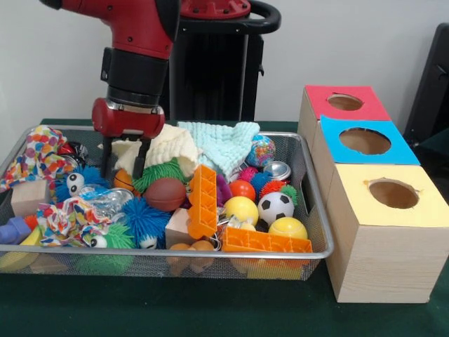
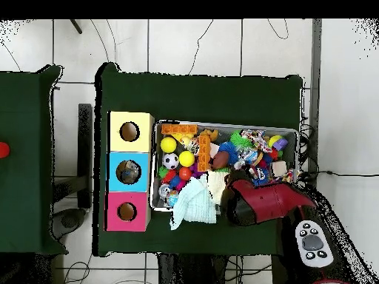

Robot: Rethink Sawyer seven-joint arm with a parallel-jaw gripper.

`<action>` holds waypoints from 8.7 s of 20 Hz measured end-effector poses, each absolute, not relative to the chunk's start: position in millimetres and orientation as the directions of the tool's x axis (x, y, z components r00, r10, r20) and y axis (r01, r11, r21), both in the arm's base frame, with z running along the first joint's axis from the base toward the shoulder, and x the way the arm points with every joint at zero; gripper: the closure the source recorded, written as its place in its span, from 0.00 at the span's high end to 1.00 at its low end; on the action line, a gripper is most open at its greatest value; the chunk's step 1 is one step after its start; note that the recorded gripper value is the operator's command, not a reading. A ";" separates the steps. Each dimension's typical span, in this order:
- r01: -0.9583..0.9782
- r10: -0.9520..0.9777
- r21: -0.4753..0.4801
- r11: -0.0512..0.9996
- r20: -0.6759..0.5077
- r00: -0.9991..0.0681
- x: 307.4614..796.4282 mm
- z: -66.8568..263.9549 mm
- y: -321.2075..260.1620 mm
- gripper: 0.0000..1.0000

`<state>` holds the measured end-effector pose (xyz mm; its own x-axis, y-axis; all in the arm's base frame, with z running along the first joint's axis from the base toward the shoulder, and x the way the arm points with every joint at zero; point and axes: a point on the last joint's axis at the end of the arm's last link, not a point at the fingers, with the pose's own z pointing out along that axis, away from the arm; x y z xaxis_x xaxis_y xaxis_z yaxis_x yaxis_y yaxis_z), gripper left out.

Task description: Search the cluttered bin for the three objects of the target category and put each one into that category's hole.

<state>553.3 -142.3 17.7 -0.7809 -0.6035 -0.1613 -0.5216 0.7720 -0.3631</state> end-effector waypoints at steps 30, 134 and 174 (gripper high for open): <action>-0.517 -0.681 -0.510 0.687 -0.205 -0.703 587.5 6.0 -176.5 1.00; -0.431 -0.477 -0.324 0.842 -0.077 -0.875 551.7 91.3 -159.5 0.00; -0.500 -0.506 -0.078 0.863 -0.172 -0.846 491.7 189.7 127.1 0.00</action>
